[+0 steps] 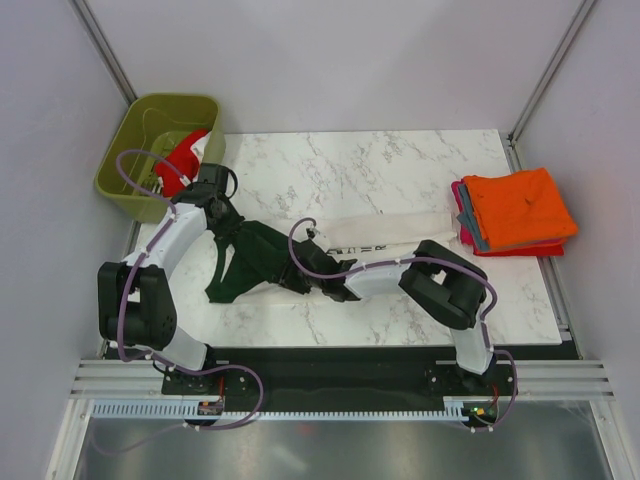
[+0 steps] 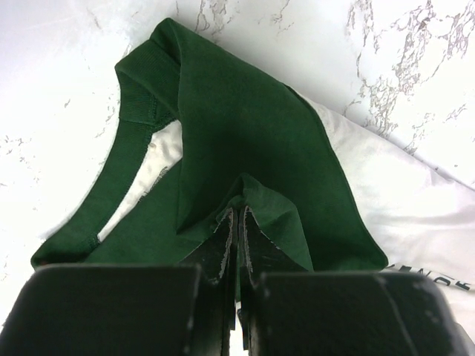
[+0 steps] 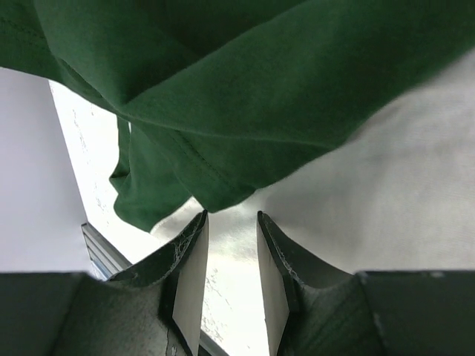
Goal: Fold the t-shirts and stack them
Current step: Fold the tshirt
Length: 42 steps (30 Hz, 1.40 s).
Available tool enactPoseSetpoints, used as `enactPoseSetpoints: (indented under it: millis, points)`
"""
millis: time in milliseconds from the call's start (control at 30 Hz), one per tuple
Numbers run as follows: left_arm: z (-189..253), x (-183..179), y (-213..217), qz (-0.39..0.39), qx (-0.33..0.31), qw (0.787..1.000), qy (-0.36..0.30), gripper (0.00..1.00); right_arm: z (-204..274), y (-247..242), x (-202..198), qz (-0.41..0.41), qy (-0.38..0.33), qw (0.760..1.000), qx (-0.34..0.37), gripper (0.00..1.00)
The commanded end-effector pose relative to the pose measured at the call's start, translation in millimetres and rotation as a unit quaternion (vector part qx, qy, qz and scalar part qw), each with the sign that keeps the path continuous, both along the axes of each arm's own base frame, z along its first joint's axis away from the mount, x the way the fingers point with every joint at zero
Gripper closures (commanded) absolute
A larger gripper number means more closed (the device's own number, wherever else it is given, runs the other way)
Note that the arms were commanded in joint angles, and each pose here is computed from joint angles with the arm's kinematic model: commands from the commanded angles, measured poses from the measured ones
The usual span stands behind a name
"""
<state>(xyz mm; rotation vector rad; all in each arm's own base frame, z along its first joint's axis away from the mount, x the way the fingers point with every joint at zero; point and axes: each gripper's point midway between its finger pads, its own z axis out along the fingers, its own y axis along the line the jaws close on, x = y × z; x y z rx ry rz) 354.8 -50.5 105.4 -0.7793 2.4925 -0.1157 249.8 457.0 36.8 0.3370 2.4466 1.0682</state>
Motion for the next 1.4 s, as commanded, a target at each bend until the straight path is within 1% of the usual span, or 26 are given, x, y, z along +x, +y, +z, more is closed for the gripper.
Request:
enactPoseSetpoints:
  millis: [0, 300, 433, 567, 600, 700, 933, 1133, 1167, 1267, 1333, 1367]
  points:
    - [4, 6, -1, 0.014, -0.013, 1.0, -0.017, 0.98, 11, 13, 10, -0.011, -0.015, 1.0, 0.013, 0.6]
    - [5, 6, 0, 0.016, -0.012, 1.0, -0.019, 0.98, -3, 18, 16, -0.021, -0.01, 1.0, 0.003, 0.59]
    - [5, 6, 0, 0.018, -0.012, 1.0, -0.019, 0.98, -8, 17, 17, -0.025, -0.006, 1.0, 0.0, 0.64]
    - [6, 5, 2, 0.02, -0.01, 1.0, -0.021, 0.98, 2, 17, 19, -0.025, -0.012, 1.0, 0.005, 0.82]
    - [7, 5, 2, 0.02, -0.01, 1.0, -0.022, 0.98, 6, 15, 20, -0.025, -0.013, 1.0, 0.004, 0.89]
    - [9, 4, 2, 0.021, -0.011, 0.999, -0.025, 0.98, 17, 10, 22, -0.026, -0.018, 0.999, 0.005, 1.0]
    - [10, -3, 1, 0.018, -0.014, 0.999, -0.025, 0.98, 43, -7, 12, -0.005, -0.027, 1.0, 0.012, 1.0]
    - [12, -10, 3, 0.018, -0.013, 0.999, -0.03, 0.98, 44, -27, 9, 0.0, -0.026, 1.0, 0.008, 0.99]
    - [12, -9, 5, 0.021, -0.009, 0.999, -0.031, 0.98, 42, -26, 8, 0.003, -0.025, 1.0, 0.007, 0.85]
    - [12, -5, 6, 0.023, -0.004, 0.999, -0.031, 0.98, 34, -15, 7, 0.016, -0.013, 1.0, 0.013, 0.73]
    - [10, -3, 6, 0.025, -0.005, 0.999, -0.028, 0.98, 32, -5, 10, 0.019, -0.011, 1.0, 0.019, 0.68]
    - [11, -2, 6, 0.026, -0.006, 0.999, -0.029, 0.98, 30, -3, 12, 0.019, -0.011, 1.0, 0.018, 0.64]
